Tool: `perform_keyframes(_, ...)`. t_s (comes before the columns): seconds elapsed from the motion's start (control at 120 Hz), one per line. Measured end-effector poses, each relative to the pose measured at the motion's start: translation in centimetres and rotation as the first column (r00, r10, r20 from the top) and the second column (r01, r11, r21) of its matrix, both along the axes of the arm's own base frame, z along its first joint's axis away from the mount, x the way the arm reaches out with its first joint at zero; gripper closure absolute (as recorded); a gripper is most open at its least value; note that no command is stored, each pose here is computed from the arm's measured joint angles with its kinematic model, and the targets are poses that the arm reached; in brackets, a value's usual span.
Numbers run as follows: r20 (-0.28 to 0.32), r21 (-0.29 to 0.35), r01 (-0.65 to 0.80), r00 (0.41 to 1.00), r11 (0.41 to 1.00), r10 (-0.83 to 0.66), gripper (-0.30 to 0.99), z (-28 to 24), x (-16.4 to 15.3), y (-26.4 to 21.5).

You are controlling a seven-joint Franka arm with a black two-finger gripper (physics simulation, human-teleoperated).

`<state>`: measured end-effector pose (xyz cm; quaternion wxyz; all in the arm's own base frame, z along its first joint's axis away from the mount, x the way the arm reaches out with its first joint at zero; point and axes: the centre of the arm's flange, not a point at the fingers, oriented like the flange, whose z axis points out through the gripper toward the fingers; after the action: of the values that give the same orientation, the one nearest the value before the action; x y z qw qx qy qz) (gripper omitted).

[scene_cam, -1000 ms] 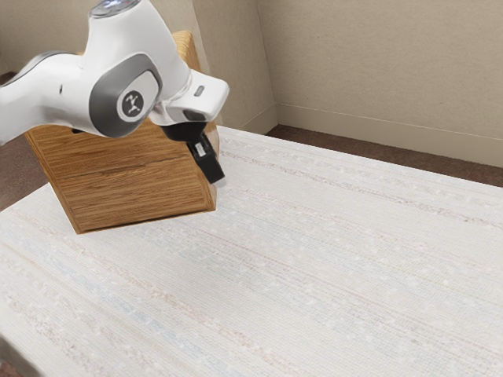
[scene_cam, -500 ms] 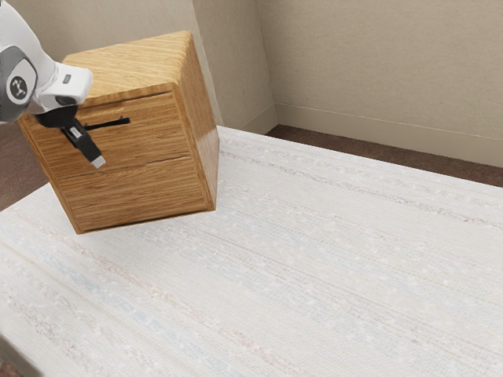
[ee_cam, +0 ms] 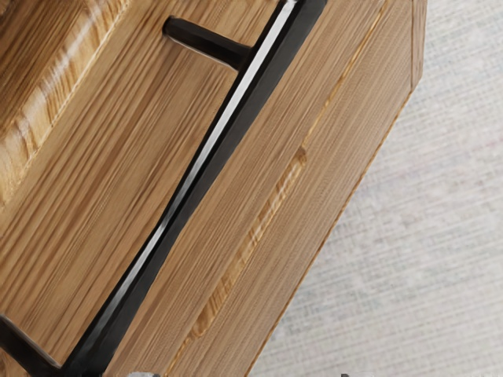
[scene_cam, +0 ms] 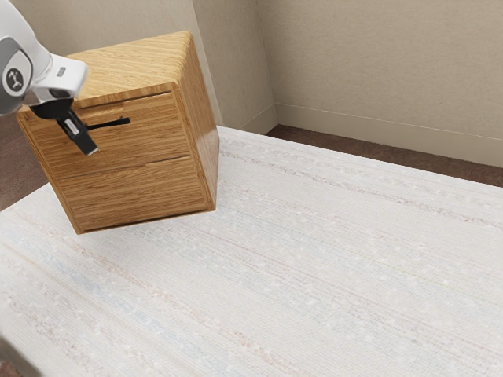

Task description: Pull the drawer handle with one arm to open the drawer

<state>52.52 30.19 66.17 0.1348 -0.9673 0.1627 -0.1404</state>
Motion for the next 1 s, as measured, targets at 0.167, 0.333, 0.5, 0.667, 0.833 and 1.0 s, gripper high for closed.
perform_keyframes(0.167, 0.007, 0.012, 0.217, 0.976, 0.976, -0.218, 0.18, 0.5, 5.2, -11.5)
perform_keyframes(0.333, 0.005, 0.018, 0.318, 0.948, 0.948, -0.318, 0.08, 0.4, 6.9, -17.2)
perform_keyframes(0.5, 0.001, 0.024, 0.210, 0.978, 0.977, -0.210, 0.05, 0.2, 5.0, -10.1)
perform_keyframes(0.667, 0.001, 0.025, 0.221, 0.975, 0.975, -0.221, 0.04, 0.2, 5.1, -10.5)
perform_keyframes(0.833, 0.008, 0.031, 0.277, 0.961, 0.960, -0.278, 0.03, 0.6, 6.1, -13.6)
perform_keyframes(1.0, 0.025, 0.045, 0.283, 0.958, 0.958, -0.284, 0.06, -0.8, 7.6, -13.5)
